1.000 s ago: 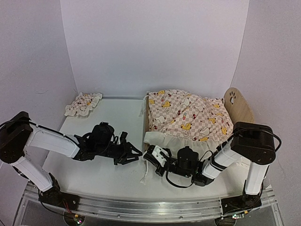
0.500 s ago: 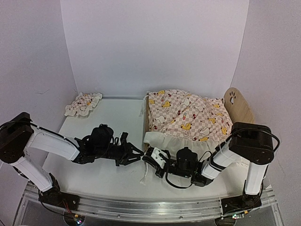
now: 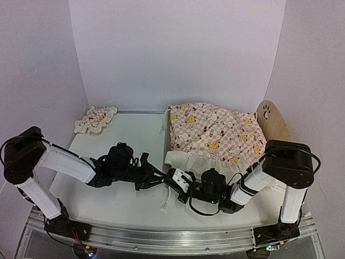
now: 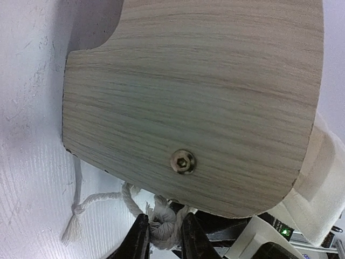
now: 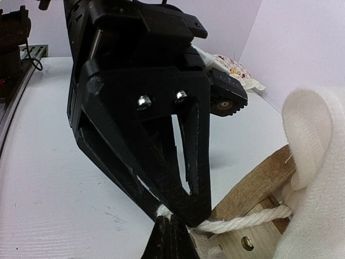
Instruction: Set up the pet bed
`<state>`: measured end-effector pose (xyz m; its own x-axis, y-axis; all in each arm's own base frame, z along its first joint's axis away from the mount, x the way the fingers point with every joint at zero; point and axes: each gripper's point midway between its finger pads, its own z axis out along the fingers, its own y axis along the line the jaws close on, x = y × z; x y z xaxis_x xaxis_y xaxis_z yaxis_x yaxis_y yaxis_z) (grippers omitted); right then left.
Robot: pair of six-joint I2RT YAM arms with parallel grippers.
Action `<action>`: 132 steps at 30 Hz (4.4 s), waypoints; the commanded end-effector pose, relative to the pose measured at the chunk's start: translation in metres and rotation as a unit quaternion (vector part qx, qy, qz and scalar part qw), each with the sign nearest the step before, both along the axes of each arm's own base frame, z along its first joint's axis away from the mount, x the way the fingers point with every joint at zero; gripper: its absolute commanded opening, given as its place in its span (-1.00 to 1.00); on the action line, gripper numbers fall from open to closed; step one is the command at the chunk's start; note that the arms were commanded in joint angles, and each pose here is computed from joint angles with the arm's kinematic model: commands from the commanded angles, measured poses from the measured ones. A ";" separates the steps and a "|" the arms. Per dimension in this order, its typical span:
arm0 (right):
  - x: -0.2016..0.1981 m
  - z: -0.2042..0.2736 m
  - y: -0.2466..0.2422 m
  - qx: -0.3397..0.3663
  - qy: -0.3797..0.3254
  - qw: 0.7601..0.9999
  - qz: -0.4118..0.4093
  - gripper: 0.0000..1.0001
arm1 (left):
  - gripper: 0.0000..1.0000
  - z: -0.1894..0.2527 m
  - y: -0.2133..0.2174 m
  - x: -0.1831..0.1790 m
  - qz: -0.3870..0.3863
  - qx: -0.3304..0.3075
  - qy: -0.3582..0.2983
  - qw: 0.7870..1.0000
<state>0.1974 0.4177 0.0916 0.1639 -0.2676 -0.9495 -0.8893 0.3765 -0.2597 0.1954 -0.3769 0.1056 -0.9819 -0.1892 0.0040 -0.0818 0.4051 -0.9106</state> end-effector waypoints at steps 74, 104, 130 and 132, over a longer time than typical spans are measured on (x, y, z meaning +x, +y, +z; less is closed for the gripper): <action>-0.064 -0.006 -0.021 -0.002 0.402 0.913 -0.072 0.12 | -1.00 0.036 -0.013 -0.011 -0.031 -0.072 -0.021 0.997; -0.013 -0.015 -0.012 0.121 0.337 0.919 -0.167 -1.00 | -1.00 0.061 -0.005 -0.009 -0.016 -0.090 -0.082 0.992; 0.017 -0.085 -0.074 -0.030 0.297 0.877 -0.378 -1.00 | -1.00 0.302 0.029 0.066 0.208 0.131 -0.581 0.776; 0.014 -0.093 -0.077 -0.046 0.302 0.872 -0.384 -1.00 | -1.00 0.307 0.032 0.061 0.207 0.118 -0.581 0.778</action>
<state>0.2220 0.3773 0.0522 -0.5396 -0.0097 -0.8419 -0.4305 0.8625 0.2660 0.2493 -0.3768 0.2728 -0.3860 -0.0524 -0.9210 0.5781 0.7643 -0.2858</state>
